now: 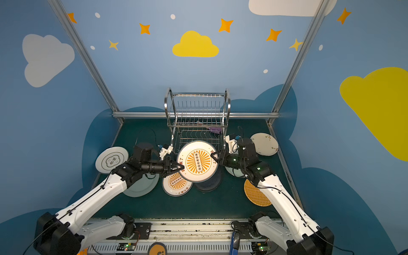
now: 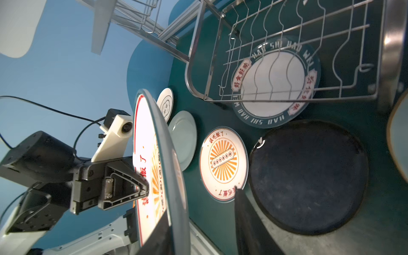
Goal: Load the plates into the dish rack
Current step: 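Carry sunburst plate to table centre with left gripper while right gripper grasps rim, then lift sunburst plate to rack top with right gripper while left gripper draws back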
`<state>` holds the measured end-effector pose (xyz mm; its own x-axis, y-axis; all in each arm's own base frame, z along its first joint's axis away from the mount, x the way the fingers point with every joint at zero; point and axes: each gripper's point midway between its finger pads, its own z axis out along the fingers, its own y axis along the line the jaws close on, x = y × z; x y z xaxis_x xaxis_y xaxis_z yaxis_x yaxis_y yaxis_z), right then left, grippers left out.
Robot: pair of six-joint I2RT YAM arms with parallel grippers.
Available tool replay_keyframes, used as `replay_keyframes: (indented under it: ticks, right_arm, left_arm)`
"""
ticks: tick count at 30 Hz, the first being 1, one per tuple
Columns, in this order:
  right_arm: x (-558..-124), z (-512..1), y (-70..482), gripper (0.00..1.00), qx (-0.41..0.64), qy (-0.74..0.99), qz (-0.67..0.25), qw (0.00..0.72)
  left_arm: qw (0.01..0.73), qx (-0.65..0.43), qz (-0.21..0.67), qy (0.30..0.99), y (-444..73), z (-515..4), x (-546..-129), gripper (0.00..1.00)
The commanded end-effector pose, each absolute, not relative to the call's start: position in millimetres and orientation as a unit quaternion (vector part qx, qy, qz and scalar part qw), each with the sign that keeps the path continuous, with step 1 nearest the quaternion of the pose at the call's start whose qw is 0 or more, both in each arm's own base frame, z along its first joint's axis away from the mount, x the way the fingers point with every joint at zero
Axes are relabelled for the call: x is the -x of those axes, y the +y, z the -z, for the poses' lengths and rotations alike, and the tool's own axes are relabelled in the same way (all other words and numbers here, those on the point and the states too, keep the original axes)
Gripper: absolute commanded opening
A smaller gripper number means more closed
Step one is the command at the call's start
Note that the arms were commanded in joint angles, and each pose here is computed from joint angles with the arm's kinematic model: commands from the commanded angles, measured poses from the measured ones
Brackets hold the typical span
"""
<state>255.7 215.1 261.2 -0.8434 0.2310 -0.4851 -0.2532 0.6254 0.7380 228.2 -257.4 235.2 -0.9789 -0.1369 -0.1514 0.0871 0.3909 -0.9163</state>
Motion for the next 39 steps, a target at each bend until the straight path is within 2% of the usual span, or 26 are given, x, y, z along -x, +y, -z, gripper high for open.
replay_keyframes:
  ticks: [1,2,7,12,13,15,16,18,19,25,30,39]
  right_arm:
    - [-246.8,-273.9,211.9,0.22,-0.010,0.852,-0.443,0.278]
    - [-245.1,-273.0,210.2,0.16,-0.019,0.853,-0.443,0.274]
    - [-237.2,-270.7,204.5,0.02,-0.053,0.857,-0.445,0.254]
    - [-235.5,-279.2,210.4,0.00,-0.062,0.841,-0.477,0.248]
    - [-235.3,-281.2,210.3,0.00,-0.063,0.841,-0.476,0.250]
    - [-236.3,-285.9,204.3,0.00,-0.070,0.847,-0.456,0.265]
    - [-235.9,-290.7,198.0,0.00,-0.070,0.853,-0.433,0.282]
    - [-235.7,-300.7,185.8,0.00,-0.073,0.858,-0.395,0.321]
    - [-236.0,-309.1,179.5,0.00,-0.074,0.856,-0.377,0.346]
    - [-241.3,-361.5,169.6,0.00,-0.055,0.836,-0.315,0.446]
    - [-259.1,-416.7,175.7,0.00,-0.040,0.804,-0.291,0.516]
    - [-320.5,-514.1,171.2,0.00,-0.063,0.747,-0.153,0.644]
  left_arm:
    - [0.137,-0.036,0.587,0.797,-268.0,-270.4,-233.9,0.04]
    - [0.135,-0.037,0.586,0.798,-268.8,-268.0,-235.3,0.04]
    - [0.121,-0.048,0.587,0.799,-275.8,-257.8,-240.9,0.04]
    - [0.115,-0.070,0.590,0.796,-281.9,-250.8,-244.7,0.04]
    - [0.115,-0.073,0.586,0.799,-281.8,-248.0,-246.1,0.16]
    - [0.124,-0.075,0.561,0.815,-276.9,-239.3,-249.8,0.59]
    - [0.134,-0.069,0.540,0.828,-271.6,-233.5,-252.4,0.76]
    - [0.160,-0.051,0.505,0.847,-256.0,-227.9,-258.6,0.97]
    - [0.175,-0.038,0.489,0.854,-244.7,-227.2,-261.8,1.00]
    - [0.294,0.052,0.429,0.853,-167.8,-252.5,-268.6,1.00]
    - [0.401,0.068,0.399,0.822,-132.5,-284.6,-256.6,1.00]
    - [0.455,0.052,0.412,0.787,-130.3,-311.5,-254.3,1.00]
